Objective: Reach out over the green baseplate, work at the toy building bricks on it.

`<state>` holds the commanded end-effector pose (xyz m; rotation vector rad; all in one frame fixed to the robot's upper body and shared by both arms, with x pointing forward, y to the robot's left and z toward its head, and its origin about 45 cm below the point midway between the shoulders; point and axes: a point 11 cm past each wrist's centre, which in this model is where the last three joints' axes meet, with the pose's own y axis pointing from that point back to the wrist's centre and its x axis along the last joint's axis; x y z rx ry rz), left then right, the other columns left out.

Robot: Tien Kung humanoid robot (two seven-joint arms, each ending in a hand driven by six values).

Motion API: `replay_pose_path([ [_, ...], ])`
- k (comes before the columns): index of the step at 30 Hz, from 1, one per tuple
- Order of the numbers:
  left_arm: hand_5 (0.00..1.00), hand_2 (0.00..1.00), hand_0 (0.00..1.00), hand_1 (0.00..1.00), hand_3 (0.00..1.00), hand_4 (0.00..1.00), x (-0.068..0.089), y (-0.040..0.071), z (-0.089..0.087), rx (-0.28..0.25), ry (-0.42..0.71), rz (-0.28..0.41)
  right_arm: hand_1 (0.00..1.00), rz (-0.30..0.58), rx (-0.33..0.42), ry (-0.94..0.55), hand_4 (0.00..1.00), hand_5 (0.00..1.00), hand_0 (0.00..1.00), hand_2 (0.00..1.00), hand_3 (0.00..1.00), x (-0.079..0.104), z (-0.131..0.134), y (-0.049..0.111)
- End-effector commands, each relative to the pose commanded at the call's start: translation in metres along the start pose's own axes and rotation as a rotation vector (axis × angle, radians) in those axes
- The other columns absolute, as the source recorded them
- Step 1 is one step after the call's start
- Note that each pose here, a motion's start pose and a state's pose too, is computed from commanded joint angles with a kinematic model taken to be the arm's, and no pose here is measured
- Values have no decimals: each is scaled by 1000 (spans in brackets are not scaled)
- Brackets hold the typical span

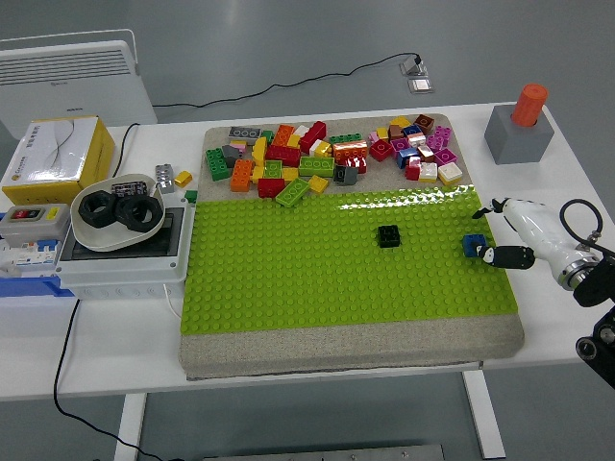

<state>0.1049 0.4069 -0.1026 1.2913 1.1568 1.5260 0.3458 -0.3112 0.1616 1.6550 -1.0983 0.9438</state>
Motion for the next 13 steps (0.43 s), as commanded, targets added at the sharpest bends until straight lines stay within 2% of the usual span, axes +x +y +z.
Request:
replay_pose_path([
  [6,998,711,736,734,827,824,0,0,1,-2,1,0,848,-54,12,68,714,258,879,823,659,-1,-7,-5],
  [13,998,711,735,735,826,824,1,0,2,-4,1,0,851,-72,-2,111,715,264,882,826,661,2,-6,-9],
])
